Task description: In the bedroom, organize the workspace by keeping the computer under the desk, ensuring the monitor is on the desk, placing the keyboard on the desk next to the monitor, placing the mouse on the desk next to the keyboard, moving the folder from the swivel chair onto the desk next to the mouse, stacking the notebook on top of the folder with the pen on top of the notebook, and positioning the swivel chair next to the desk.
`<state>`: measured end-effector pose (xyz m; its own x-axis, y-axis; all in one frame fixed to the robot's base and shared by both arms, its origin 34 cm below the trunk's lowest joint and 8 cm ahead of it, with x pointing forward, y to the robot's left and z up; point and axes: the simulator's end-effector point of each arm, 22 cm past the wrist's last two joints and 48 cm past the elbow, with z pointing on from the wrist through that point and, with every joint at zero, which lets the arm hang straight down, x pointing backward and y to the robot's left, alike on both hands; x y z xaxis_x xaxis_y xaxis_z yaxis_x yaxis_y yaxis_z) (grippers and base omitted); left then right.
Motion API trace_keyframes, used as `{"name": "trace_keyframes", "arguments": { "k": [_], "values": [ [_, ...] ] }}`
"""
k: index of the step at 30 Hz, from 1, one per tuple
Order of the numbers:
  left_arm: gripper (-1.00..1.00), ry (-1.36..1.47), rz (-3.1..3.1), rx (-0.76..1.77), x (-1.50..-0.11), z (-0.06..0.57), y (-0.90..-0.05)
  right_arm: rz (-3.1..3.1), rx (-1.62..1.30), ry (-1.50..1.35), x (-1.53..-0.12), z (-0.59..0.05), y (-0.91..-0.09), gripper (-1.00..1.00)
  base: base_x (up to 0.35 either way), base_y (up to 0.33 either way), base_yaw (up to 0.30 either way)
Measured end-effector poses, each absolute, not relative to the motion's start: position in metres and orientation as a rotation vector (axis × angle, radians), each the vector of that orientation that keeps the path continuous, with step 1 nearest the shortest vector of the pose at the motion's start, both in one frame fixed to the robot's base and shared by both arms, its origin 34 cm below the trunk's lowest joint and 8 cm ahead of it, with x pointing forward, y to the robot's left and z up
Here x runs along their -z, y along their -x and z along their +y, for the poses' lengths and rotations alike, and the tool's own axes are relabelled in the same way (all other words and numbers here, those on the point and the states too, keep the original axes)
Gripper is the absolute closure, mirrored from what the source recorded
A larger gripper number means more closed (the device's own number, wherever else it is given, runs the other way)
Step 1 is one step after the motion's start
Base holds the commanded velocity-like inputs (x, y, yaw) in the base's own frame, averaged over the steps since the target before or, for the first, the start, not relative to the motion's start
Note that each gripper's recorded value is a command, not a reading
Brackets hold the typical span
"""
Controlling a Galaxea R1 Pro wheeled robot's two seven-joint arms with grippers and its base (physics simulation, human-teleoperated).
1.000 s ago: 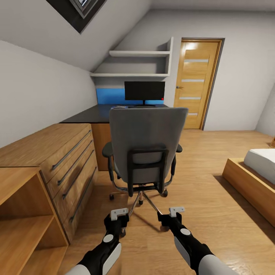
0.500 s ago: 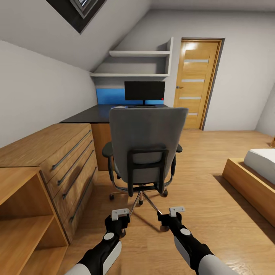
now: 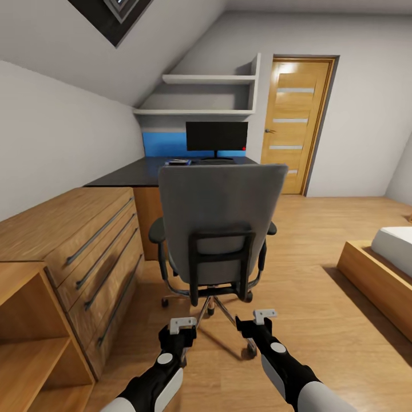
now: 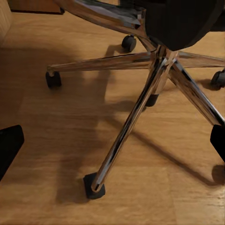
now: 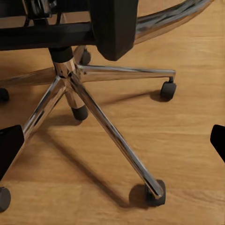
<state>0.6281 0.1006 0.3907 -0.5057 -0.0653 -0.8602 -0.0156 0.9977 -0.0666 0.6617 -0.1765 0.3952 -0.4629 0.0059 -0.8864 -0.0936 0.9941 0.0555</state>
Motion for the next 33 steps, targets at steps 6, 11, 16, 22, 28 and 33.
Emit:
{"name": "trace_keyframes", "arguments": {
  "k": [6,11,16,22,28,33],
  "values": [
    [-1.00,0.048,2.100,0.074,-0.3910,0.0977,-0.6280,2.022,-0.114,0.064,-0.4001,-0.1765,-0.6638,-1.00,0.150,-0.002,0.000],
    [-1.00,0.038,2.099,0.091,-0.3914,0.0941,-0.6280,2.013,-0.106,0.088,-0.4013,-0.1747,-0.6641,-1.00,0.269,0.000,0.000],
    [-1.00,0.036,2.098,0.096,-0.3915,0.0931,-0.6280,2.011,-0.098,0.109,-0.4013,-0.1738,-0.6639,-1.00,0.232,-0.006,0.000],
    [-1.00,0.035,2.099,0.096,-0.3915,0.0930,-0.6279,2.012,-0.096,0.114,-0.4009,-0.1734,-0.6635,-1.00,0.311,-0.063,0.000],
    [-1.00,0.029,2.098,0.094,-0.3921,0.0925,-0.6280,2.010,-0.098,0.121,-0.4017,-0.1713,-0.6635,-1.00,0.321,-0.074,-0.048],
    [-1.00,0.034,2.099,0.097,-0.3920,0.0926,-0.6277,2.009,-0.097,0.115,-0.4022,-0.1718,-0.6636,-1.00,0.322,-0.076,-0.072]
  ]
}}
